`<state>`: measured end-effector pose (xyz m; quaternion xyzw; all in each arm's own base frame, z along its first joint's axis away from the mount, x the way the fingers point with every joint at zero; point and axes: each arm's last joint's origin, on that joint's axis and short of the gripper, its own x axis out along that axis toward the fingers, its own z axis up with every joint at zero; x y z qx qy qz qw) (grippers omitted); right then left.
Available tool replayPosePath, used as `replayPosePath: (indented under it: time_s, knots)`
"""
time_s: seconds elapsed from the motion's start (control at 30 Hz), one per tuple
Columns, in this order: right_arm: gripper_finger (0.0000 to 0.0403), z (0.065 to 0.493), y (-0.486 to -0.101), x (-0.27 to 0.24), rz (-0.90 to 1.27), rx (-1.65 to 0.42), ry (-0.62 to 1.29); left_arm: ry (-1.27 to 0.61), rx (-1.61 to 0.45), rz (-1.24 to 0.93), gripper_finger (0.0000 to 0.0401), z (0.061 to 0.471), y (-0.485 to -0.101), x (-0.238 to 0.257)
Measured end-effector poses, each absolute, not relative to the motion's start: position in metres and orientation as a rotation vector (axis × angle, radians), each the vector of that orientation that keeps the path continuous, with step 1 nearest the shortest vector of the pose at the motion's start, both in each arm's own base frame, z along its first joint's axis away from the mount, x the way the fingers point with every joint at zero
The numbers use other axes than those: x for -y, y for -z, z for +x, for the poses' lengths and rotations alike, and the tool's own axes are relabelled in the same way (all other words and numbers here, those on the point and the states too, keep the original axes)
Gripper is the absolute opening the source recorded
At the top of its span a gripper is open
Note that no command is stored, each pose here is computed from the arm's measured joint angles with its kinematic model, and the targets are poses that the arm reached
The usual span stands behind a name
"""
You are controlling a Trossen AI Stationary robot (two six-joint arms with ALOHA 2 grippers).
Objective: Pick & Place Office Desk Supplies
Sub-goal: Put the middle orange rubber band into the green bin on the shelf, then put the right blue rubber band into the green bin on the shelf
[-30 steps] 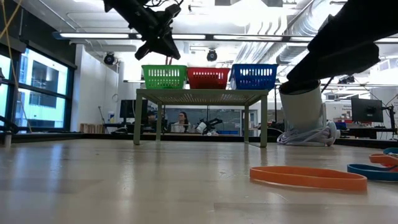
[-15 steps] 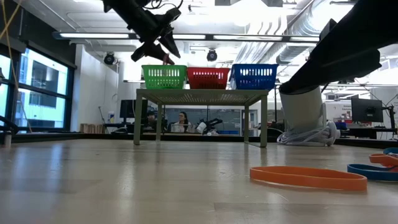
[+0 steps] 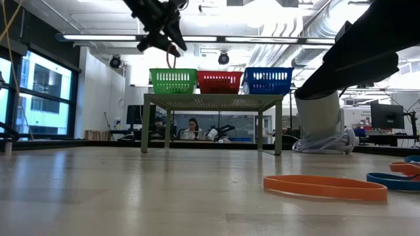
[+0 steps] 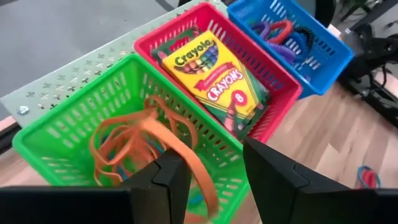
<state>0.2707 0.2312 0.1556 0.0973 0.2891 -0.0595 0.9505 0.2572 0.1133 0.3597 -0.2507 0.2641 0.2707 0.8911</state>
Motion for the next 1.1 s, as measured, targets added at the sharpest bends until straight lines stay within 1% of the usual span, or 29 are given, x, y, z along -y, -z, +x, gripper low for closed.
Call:
replayPosePath:
  time_s: [0.17, 0.27, 0.37, 0.53, 0.6, 0.7, 0.8, 0.9, 1.1]
  knots:
    - [0.0239, 0.271, -0.156, -0.231, 0.197, -0.587, 0.122, -0.570, -0.559, -0.487, 0.0141, 0.256, -0.371, -0.111]
    - [0.0239, 0.271, -0.156, -0.231, 0.197, -0.587, 0.122, -0.587, -0.605, -0.453, 0.0141, 0.258, -0.372, -0.113]
    - [0.0239, 0.271, -0.156, -0.231, 0.198, -0.587, 0.123, -0.609, -0.659, -0.437, 0.0141, 0.268, -0.372, -0.116]
    - [0.0239, 0.273, -0.156, -0.228, 0.181, -0.588, 0.123, -0.573, -0.732, -0.376, 0.0141, 0.292, -0.374, -0.114]
    - [0.0239, 0.273, -0.156, -0.228, 0.180, -0.589, 0.123, -0.596, -0.748, -0.354, 0.0141, 0.299, -0.376, -0.115]
    - [0.0239, 0.273, -0.155, -0.228, 0.178, -0.592, 0.123, -0.648, -0.826, -0.336, 0.0141, 0.304, -0.376, -0.119]
    - [0.0239, 0.273, -0.155, -0.228, 0.179, -0.595, 0.119, -0.682, -0.921, -0.354, 0.0141, 0.304, -0.372, -0.123]
    - [0.0239, 0.273, -0.155, -0.229, 0.181, -0.599, 0.114, -0.694, -0.970, -0.363, 0.0141, 0.303, -0.370, -0.123]
    - [0.0239, 0.273, -0.155, -0.229, 0.182, -0.603, 0.108, -0.706, -0.964, -0.318, 0.0141, 0.305, -0.373, -0.119]
